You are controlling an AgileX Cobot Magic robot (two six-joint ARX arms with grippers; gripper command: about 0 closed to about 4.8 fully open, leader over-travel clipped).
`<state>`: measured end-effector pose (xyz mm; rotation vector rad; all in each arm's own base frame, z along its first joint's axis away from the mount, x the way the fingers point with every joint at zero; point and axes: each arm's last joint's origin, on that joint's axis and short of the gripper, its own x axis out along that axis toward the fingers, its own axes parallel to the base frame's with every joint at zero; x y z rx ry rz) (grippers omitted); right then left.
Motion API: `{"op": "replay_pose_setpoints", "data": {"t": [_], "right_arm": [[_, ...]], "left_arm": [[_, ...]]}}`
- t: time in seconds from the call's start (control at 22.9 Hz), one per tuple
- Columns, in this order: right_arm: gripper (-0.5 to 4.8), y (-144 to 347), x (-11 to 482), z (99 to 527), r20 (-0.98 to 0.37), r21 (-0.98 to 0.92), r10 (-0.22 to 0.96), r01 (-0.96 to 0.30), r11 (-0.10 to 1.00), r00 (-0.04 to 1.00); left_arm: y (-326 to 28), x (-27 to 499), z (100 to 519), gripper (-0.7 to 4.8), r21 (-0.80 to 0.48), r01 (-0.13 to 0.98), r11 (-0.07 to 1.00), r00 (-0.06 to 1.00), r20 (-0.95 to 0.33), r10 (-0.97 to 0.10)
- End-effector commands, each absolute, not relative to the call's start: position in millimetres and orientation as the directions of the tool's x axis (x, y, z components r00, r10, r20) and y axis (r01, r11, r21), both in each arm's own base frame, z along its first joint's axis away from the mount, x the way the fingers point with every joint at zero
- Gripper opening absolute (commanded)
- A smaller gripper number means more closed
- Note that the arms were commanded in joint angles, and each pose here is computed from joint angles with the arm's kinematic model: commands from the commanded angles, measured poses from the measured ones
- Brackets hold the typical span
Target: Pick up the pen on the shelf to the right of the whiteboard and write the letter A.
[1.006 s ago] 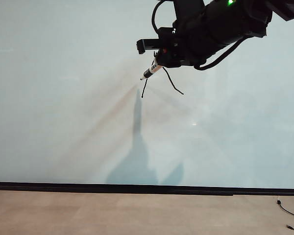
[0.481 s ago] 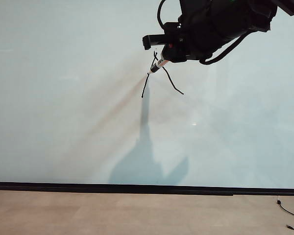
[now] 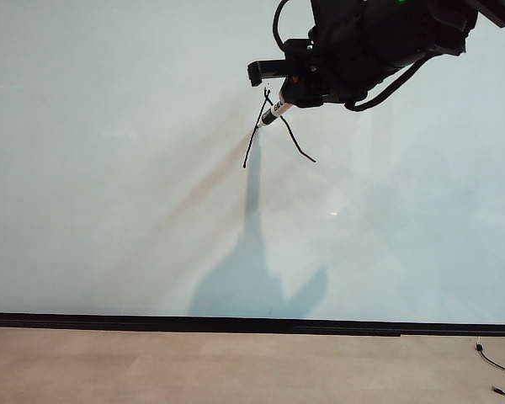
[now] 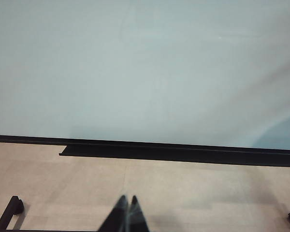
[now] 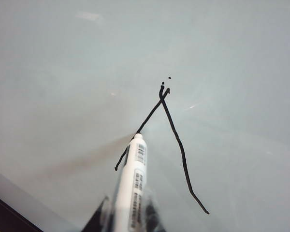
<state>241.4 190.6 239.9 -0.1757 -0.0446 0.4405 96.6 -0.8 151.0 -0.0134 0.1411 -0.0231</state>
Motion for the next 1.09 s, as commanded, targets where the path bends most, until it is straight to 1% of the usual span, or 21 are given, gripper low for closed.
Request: {"op": "replay_pose_setpoints", "data": {"t": [0.04,0.18,0.66,1.09], "right_arm": [[-0.05,189,243,244,0.031,-0.17,0.422,-0.412,0.895,0.906],[-0.06,189,243,244,0.028,-0.168,0.423,-0.413,0.895,0.906],[-0.06,183,241,249,0.013,-0.175,0.355,-0.348,0.921,0.935],[-0.06,175,238,255,-0.004,-0.184,0.325,-0.321,0.929,0.946]], "left_arm": [[-1,97,153,-0.04,-0.011,0.024,1.0,0.991,-0.13,-0.025],[-1,97,153,-0.05,-0.011,0.024,1.0,0.991,-0.13,-0.025],[-1,97,153,-0.04,-0.011,0.024,1.0,0.991,-0.13,-0.025],[-1,97,153,-0.05,-0.011,0.024,1.0,0.991,-0.131,-0.025]]}}
